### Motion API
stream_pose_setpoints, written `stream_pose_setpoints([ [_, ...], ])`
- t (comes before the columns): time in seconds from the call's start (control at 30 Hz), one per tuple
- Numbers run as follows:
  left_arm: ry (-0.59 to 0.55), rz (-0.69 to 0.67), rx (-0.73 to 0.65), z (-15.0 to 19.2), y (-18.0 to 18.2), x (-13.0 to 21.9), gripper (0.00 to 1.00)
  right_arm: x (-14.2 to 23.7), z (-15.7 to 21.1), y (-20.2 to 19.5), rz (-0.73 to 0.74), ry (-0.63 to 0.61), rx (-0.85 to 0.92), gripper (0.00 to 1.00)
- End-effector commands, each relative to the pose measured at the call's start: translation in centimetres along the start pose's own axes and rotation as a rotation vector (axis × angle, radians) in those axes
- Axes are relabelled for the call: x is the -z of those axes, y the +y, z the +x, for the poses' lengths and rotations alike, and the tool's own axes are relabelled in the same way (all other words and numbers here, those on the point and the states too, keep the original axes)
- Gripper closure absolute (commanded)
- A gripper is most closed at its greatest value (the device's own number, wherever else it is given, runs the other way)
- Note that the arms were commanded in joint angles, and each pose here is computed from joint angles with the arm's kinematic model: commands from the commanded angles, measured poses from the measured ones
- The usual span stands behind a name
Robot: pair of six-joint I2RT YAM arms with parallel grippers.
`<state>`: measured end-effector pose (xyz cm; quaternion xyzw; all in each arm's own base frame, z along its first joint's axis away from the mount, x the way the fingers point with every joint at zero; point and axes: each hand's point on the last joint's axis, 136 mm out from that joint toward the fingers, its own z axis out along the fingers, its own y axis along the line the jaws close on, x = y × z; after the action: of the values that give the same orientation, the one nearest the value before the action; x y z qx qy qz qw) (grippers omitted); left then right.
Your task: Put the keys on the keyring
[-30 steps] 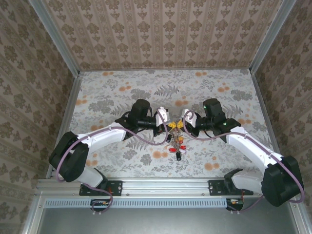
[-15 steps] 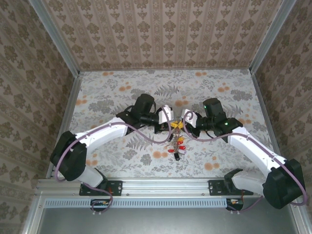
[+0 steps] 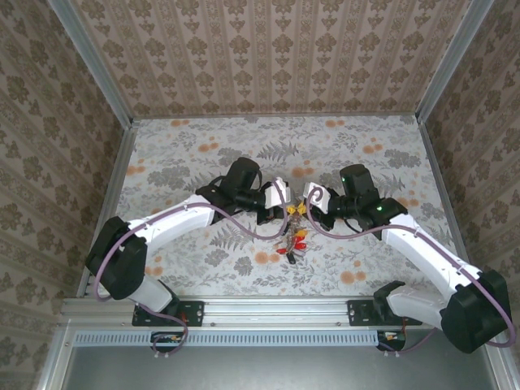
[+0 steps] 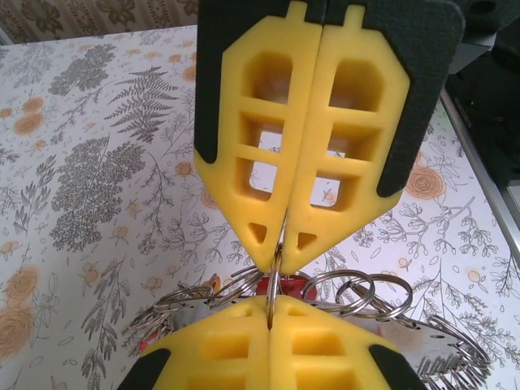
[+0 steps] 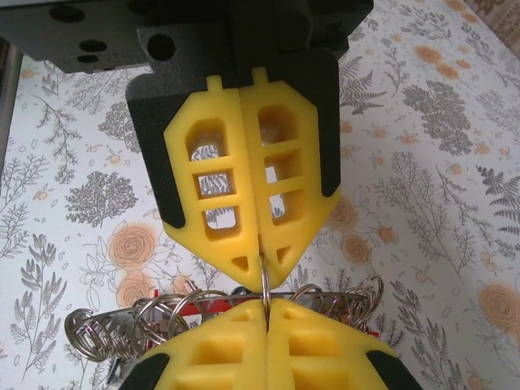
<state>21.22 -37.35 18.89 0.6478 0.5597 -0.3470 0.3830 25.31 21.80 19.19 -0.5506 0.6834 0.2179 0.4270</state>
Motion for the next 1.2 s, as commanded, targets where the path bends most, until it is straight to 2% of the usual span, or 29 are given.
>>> stream_pose_setpoints([
  [0.0,-0.05,-0.019,-0.034,-2.0,0.9,0.0,1.0,1.2,-2.9,0.4,-0.003,-0.084,0.064,1.0],
  [0.1,-0.113,-0.014,-0.029,-2.8,0.7,0.3,1.0,1.3,-2.6,0.1,0.016,-0.106,0.045,0.93],
  [0.17,-0.16,-0.01,-0.025,-3.3,0.6,0.6,1.0,1.4,-2.3,-0.4,0.013,-0.122,-0.034,0.89],
  [0.3,-0.223,0.01,-0.023,-4.3,0.3,1.1,1.0,1.4,-1.8,-0.2,-0.076,-0.136,-0.103,0.86],
  [0.5,-0.263,0.026,-0.024,-4.8,0.0,1.4,1.0,0.9,-1.0,-0.4,-0.085,-0.127,-0.107,0.84],
  [0.6,-0.282,0.022,-0.016,-5.0,0.1,1.6,1.0,0.8,-0.8,-0.5,-0.081,-0.125,-0.108,0.86],
  [0.77,-0.305,0.014,0.002,-4.9,0.4,1.8,1.0,0.9,-0.8,-0.9,-0.059,-0.122,-0.099,0.97],
  [0.83,-0.285,0.0,0.015,-4.5,0.6,1.7,1.0,1.2,-1.0,-1.1,-0.044,-0.118,-0.095,1.0],
  [0.9,-0.237,-0.003,0.012,-3.9,0.6,1.5,0.9,1.4,-1.2,-1.3,-0.024,-0.106,-0.082,1.0],
  [1.0,-0.157,-0.03,-0.006,-3.0,0.8,1.1,0.82,1.7,-1.5,-1.2,-0.005,-0.08,-0.051,1.0],
  [1.17,-0.067,-0.044,-0.026,-2.0,1.1,0.5,0.79,1.6,-1.5,-1.1,0.01,-0.019,-0.02,1.0],
])
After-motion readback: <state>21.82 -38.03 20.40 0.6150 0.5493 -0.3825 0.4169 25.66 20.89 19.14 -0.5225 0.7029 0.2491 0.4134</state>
